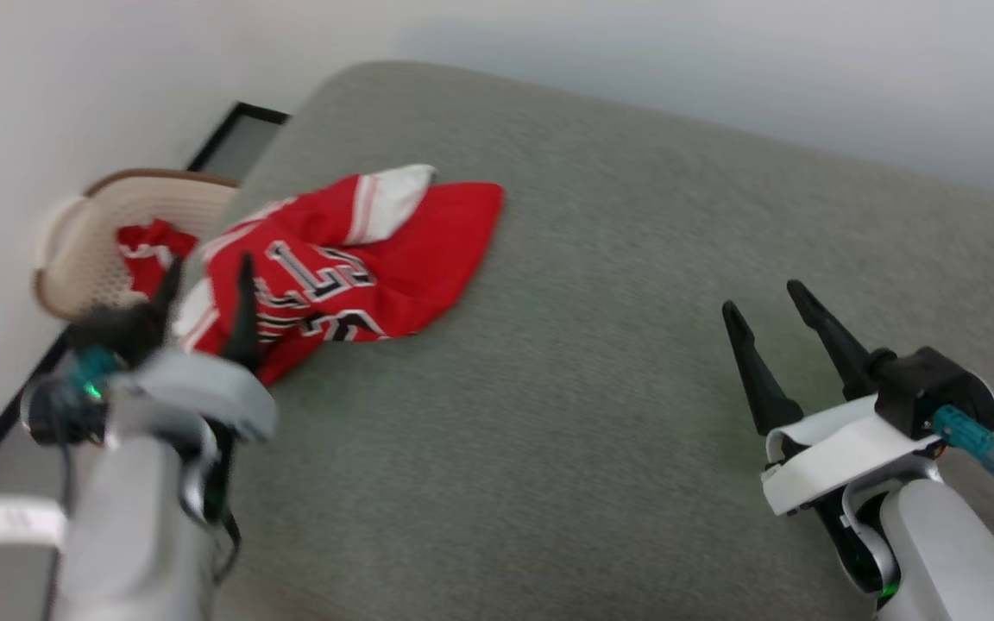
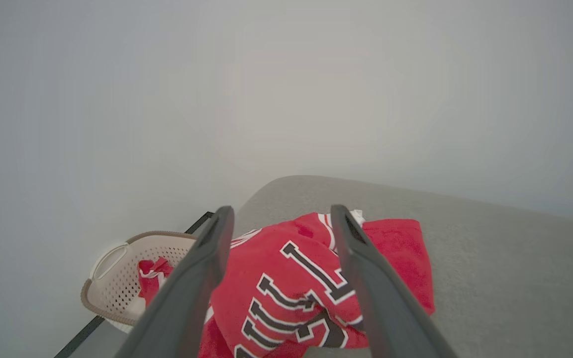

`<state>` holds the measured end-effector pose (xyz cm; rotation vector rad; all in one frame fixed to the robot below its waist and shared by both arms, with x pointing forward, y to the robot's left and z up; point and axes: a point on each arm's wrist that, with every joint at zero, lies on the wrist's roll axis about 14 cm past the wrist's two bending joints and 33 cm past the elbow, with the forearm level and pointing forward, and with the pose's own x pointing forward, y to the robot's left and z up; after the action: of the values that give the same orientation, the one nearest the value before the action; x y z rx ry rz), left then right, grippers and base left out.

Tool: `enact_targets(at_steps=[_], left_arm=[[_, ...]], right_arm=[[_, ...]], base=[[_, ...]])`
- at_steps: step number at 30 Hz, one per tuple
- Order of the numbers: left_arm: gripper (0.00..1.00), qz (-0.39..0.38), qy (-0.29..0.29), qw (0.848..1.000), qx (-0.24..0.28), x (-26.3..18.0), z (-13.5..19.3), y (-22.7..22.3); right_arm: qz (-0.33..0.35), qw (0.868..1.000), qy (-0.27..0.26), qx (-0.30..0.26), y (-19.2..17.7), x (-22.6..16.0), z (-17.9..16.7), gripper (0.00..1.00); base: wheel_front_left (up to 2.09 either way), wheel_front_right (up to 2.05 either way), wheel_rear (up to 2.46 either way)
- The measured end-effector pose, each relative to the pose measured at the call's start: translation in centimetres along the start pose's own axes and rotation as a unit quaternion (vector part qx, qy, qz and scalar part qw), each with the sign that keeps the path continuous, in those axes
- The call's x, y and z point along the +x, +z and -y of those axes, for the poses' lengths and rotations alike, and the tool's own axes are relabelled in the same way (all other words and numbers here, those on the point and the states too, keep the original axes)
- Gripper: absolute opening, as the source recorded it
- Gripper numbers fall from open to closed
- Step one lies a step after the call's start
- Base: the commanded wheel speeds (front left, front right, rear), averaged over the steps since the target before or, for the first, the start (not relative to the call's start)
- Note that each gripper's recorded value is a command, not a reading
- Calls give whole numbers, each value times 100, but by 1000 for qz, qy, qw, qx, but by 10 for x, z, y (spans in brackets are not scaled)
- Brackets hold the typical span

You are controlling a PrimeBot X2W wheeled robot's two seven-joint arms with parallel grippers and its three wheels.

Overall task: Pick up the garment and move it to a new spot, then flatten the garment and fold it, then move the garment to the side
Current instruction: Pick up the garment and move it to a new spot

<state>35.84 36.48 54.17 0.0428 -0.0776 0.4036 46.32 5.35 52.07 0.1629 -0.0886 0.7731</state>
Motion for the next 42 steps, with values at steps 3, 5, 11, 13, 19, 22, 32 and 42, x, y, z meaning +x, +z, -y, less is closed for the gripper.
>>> enact_targets(at_steps=[3, 5, 11, 13, 19, 22, 32, 42], left_arm=[[100, -63, 6, 997, -37, 34, -2, -17], [100, -124, 14, 990, -68, 52, -3, -37], [100, -292, 32, 949, -114, 80, -6, -93], [100, -324, 34, 939, -112, 86, -4, -107], [100, -453, 31, 883, -120, 75, 20, -173], [100, -480, 33, 869, -116, 80, 27, -187], [0, -450, 17, 888, -95, 101, 41, -193], [2, -246, -28, 965, -91, 139, 54, -96]], right_arm=[[-2, 1000, -21, 4, -5, -5, 18, 100], [-4, 999, -37, 7, -9, -10, 32, 100], [-13, 996, -83, 18, -23, -26, 64, 100], [-15, 995, -98, 23, -26, -31, 74, 100], [-25, 989, -143, 20, -36, -52, 108, 100], [-37, 986, -162, 21, -45, -63, 120, 100], [-37, 983, -177, 17, -44, -75, 128, 100], [-6, 981, -190, 23, -13, -86, 112, 100]], base=[[0, 0, 0], [0, 0, 0], [0, 0, 0], [0, 0, 0], [0, 0, 0], [0, 0, 0], [0, 0, 0], [0, 0, 0]])
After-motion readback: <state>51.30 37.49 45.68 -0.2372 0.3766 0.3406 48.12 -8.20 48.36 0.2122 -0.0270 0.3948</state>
